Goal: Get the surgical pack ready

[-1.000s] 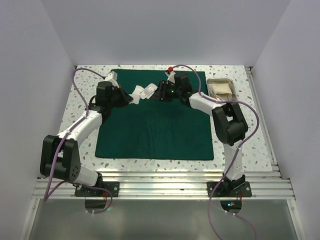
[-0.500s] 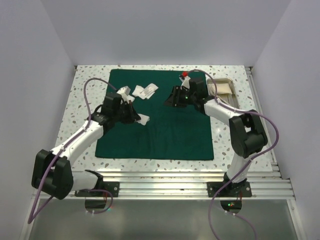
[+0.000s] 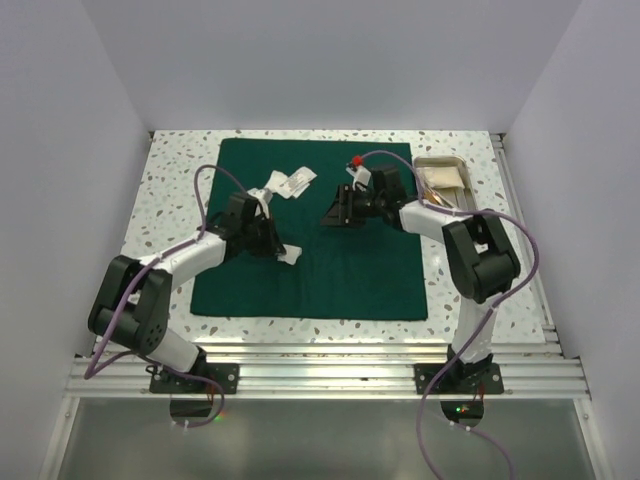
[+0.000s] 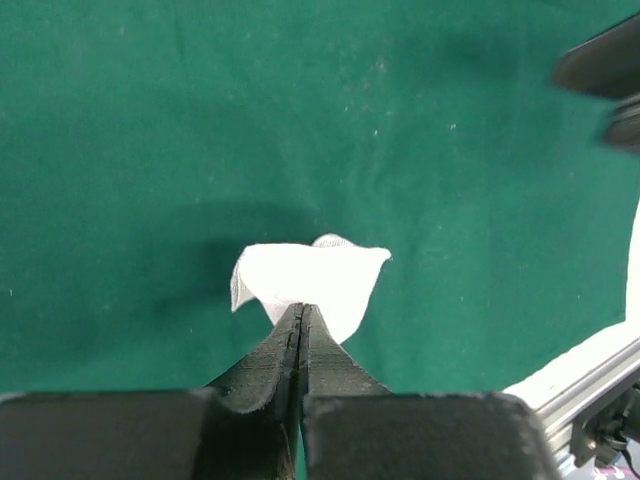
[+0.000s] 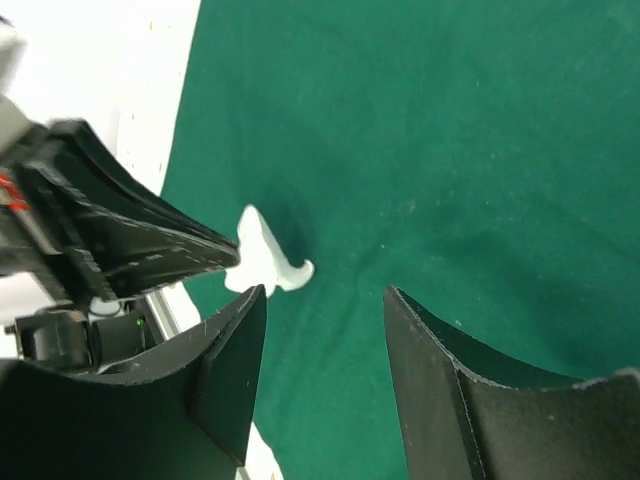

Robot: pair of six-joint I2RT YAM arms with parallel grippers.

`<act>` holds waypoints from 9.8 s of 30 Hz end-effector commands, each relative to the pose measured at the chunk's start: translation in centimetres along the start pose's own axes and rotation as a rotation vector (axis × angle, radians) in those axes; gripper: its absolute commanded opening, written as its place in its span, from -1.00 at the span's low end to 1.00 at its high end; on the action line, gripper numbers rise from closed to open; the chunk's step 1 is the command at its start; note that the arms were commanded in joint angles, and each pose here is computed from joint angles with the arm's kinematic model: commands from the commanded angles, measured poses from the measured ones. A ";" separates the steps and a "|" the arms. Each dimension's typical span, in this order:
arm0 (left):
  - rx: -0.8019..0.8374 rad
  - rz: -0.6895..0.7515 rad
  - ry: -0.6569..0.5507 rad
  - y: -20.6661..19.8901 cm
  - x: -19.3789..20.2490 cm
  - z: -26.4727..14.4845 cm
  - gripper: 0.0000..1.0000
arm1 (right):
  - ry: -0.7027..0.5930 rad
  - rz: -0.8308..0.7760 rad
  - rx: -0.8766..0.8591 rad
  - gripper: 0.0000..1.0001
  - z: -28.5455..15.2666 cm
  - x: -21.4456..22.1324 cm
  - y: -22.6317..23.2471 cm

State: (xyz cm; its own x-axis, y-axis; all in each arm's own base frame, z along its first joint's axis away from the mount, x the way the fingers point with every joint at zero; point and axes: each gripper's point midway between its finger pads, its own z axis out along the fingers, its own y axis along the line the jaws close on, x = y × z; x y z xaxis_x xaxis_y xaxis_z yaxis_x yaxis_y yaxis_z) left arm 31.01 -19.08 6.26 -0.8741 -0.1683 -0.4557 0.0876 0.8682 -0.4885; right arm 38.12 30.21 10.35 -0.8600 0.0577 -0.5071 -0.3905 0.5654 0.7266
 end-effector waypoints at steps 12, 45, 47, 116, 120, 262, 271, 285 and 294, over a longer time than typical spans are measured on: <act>0.005 0.036 -0.189 -0.9 -4.1 -0.6 -0.16 | 0.110 -0.074 -0.145 0.21 4.0 1.6 2.2; -0.041 -0.089 -0.341 4.7 -5.6 -5.8 -0.26 | 0.230 -0.357 0.003 -1.00 8.7 6.0 3.5; -0.041 -0.087 -0.341 4.7 -5.6 -5.8 -0.26 | 0.189 -0.312 -0.002 -1.00 7.7 4.5 4.0; -0.128 -0.194 -0.490 6.3 -17.8 0.1 0.03 | -0.327 0.196 0.216 0.09 5.2 -13.3 -3.5; -0.132 -0.184 -0.497 6.5 -16.8 -0.4 0.02 | -0.359 0.329 0.169 0.08 8.8 -12.5 -3.4; -0.113 -0.126 -0.581 7.1 -11.1 -3.4 0.01 | -0.434 0.498 0.064 -0.12 17.1 -10.5 0.4; -0.110 -0.127 -0.581 7.0 -11.0 -3.5 0.01 | -0.457 0.580 0.102 -0.12 19.9 -10.6 -1.7; -0.100 -0.127 -0.585 6.8 -11.1 -3.8 0.01 | -0.513 0.608 0.122 -0.86 21.5 -10.8 -3.5; -0.099 -0.120 -0.599 6.6 -11.2 -4.2 0.01 | -0.565 0.375 0.074 -1.00 15.4 -14.9 3.7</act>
State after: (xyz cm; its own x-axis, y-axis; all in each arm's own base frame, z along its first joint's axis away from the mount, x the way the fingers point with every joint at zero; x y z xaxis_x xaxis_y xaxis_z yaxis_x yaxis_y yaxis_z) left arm 38.92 -9.62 9.13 -0.5133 -0.4840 -0.7087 -0.1077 0.8556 -0.5063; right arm 54.81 44.86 3.47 -0.6774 0.6800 -0.2805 0.1049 0.4667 0.8781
